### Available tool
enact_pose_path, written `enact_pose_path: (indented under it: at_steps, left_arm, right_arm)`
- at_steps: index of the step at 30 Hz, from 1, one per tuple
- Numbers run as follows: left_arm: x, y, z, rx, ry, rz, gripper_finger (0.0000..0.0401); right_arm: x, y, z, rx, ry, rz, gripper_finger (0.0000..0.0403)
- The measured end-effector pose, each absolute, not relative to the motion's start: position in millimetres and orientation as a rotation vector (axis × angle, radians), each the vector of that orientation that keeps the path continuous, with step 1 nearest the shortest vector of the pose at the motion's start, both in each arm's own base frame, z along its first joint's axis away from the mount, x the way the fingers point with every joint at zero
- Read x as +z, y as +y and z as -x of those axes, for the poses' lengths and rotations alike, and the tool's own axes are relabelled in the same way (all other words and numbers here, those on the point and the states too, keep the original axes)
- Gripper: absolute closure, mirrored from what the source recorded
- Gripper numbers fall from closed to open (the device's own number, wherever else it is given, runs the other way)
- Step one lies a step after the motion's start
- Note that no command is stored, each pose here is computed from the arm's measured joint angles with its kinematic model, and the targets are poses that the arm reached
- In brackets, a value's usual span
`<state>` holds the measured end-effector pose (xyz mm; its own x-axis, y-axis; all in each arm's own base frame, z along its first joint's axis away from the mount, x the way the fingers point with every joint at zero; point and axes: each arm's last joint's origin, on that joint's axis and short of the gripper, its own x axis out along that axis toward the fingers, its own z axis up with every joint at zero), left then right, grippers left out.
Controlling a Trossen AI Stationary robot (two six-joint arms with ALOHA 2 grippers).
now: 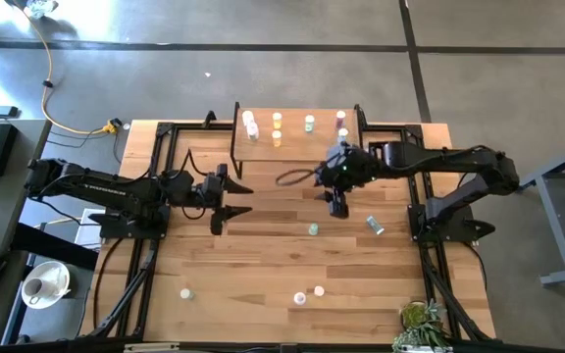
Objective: Pick and place medicine bottles onto shelf by color
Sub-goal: Put the bottom green pill bottle on the shelf aligned with the other green pill bottle
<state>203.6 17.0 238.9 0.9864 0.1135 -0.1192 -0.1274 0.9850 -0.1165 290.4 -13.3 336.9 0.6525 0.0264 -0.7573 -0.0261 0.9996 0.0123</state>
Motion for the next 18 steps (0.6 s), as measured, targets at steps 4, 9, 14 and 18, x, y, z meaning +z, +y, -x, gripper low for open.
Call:
enact_pose_path:
  at_steps: [4, 9, 14, 18]
  left_arm:
    - [239, 10, -204, 0.09, 0.136, 0.155, 0.0172]
    - [251, -3, -207, 0.061, 0.257, 0.163, 0.0172]
    - [253, -20, -203, 0.093, 0.427, 0.156, 0.0172]
    - [248, -35, -195, 0.099, 0.54, 0.186, 0.0172]
  right_arm:
    - [330, 6, -291, 0.089, 0.859, 0.02, 0.0236]
    - [306, 22, -288, 0.074, 0.912, 0.028, 0.0236]
    - [290, 30, -285, -0.026, 0.948, 0.03, 0.0236]
    - [291, 38, -286, -0.065, 0.919, 0.042, 0.0236]
